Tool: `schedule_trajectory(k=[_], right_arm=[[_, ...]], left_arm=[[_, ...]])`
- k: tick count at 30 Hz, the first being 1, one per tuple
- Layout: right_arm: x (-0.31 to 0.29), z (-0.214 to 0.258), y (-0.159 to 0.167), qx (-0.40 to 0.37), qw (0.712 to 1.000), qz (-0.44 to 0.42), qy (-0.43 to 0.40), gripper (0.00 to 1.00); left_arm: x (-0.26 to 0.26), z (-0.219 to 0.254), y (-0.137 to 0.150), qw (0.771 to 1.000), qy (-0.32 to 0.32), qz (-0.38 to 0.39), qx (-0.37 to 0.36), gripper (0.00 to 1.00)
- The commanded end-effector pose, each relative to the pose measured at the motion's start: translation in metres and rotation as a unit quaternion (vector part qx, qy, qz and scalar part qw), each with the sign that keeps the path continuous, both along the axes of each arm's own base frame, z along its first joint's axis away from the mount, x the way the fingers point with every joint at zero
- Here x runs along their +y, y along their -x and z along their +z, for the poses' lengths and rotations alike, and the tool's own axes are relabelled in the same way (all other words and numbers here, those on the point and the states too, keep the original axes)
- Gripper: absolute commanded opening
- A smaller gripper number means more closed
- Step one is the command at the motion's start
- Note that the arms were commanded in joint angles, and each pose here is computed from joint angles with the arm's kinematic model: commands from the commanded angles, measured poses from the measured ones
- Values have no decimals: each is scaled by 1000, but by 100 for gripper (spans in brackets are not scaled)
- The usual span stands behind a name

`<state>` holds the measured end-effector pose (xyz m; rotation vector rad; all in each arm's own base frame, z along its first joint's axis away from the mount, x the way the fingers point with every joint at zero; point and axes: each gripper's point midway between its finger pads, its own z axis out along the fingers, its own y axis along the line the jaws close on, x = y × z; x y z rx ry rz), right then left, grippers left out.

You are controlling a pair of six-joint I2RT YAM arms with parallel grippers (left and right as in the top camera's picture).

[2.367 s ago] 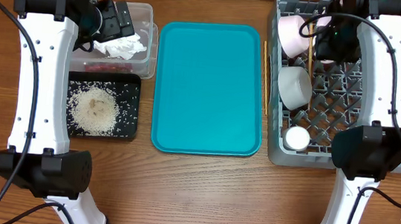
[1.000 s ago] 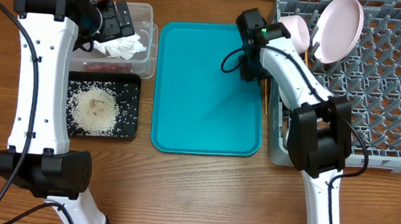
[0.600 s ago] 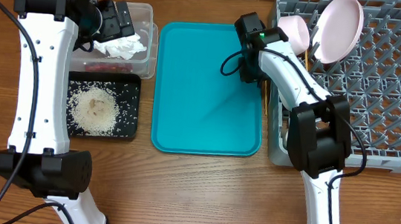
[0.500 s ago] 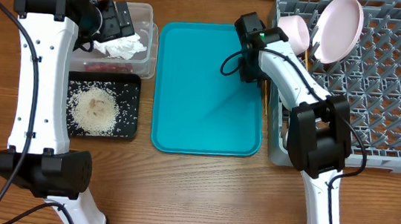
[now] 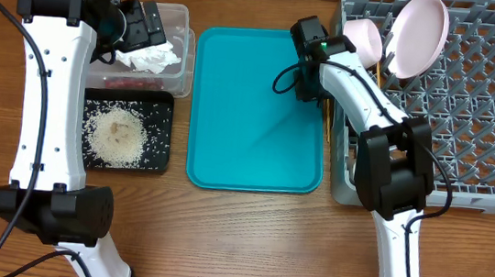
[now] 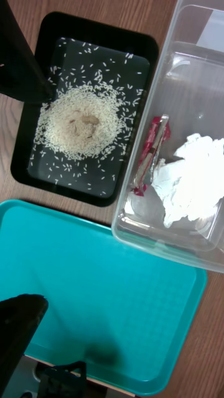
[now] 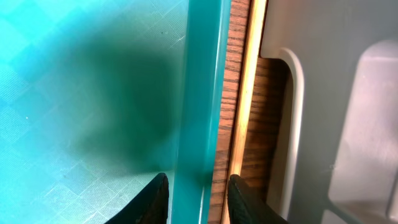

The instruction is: Sort waste into correct bins and load items into the dishwasher

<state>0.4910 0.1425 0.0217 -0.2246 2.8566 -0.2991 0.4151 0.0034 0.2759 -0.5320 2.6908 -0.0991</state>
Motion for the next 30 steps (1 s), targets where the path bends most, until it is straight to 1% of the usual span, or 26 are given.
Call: schedule_trajectory(k=[1, 6, 12, 16, 20, 23, 26, 30], right_arm=[[-6, 2, -2, -4, 1000, -2, 3, 33], [8, 16, -5, -12, 999, 29, 9, 33], [28, 44, -13, -39, 998, 45, 1, 33], [35, 49, -12, -41, 998, 52, -3, 33], [49, 53, -3, -27, 997, 62, -30, 33], [63, 80, 2, -36, 995, 70, -58, 35], [76, 134, 6, -71, 991, 80, -82, 43], [82, 222, 25, -129, 981, 96, -109, 65]], left_arm=[[-2, 8, -1, 1000, -2, -5, -12, 100], [-2, 8, -1, 1000, -2, -5, -12, 100], [-2, 8, -1, 1000, -2, -5, -12, 100], [-2, 8, -1, 1000, -2, -5, -12, 100], [-2, 8, -1, 1000, -2, -5, -12, 100], [-2, 8, -1, 1000, -2, -5, -12, 100], [-2, 8, -1, 1000, -2, -5, -12, 100], [-2, 8, -1, 1000, -2, -5, -12, 100]])
